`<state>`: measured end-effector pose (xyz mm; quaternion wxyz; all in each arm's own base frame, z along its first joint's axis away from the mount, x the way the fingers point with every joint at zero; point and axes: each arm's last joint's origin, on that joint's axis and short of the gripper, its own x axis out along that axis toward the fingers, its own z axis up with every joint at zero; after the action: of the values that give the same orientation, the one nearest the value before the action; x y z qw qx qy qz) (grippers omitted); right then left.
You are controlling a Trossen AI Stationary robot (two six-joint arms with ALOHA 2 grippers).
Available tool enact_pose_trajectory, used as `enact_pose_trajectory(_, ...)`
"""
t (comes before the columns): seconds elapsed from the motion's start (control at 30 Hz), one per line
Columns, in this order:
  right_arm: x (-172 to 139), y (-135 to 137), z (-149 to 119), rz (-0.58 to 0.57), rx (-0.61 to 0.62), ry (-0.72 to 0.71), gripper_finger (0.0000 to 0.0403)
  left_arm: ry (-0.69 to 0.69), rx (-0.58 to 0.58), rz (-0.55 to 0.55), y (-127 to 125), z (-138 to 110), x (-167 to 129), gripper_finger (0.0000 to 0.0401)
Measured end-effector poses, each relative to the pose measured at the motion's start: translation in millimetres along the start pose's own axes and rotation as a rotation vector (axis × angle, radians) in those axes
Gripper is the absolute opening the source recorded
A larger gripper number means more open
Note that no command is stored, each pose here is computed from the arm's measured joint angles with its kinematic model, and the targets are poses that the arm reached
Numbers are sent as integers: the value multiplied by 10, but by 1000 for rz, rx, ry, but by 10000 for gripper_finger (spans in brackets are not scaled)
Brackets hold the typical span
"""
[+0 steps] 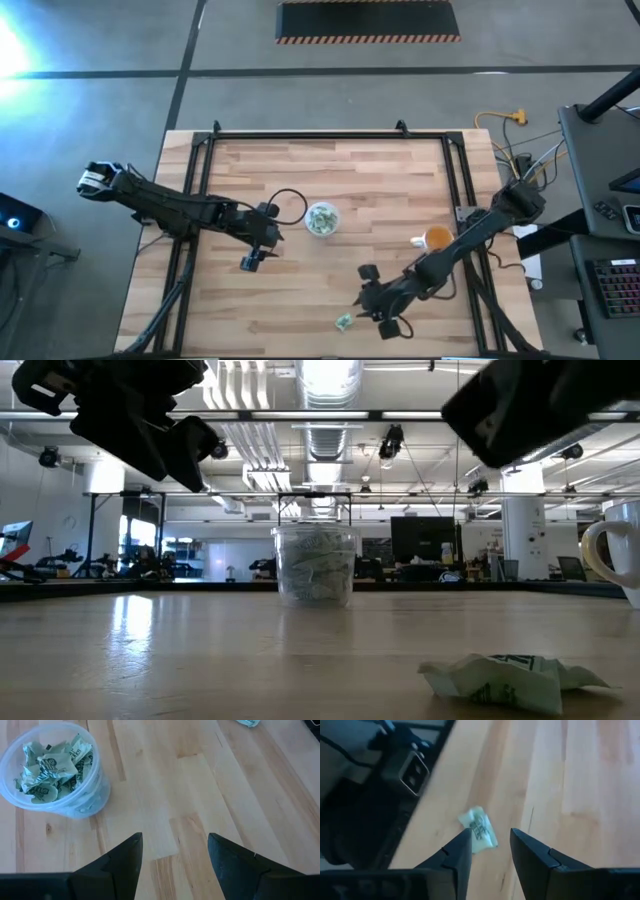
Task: Pick and place Stevia / Truvia into bins
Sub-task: Put the light green stevia packet into the transparent container
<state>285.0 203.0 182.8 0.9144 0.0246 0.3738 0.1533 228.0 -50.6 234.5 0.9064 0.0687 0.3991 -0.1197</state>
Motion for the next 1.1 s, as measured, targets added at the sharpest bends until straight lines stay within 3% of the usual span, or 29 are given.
enact_pose_trajectory(0.4,504,81,-118,77,11,113,121,-2,-1,0,0,2,0,208)
enact_pose_trajectory(0.67,713,132,-6,82,-89,100,112,-1,-3,0,0,1,0,208)
enact_pose_trajectory(0.87,772,55,-15,18,-69,220,102,-2,-4,0,0,1,0,208)
enact_pose_trajectory(1.1,793,17,-32,5,-49,229,90,0,-4,0,0,-1,1,208)
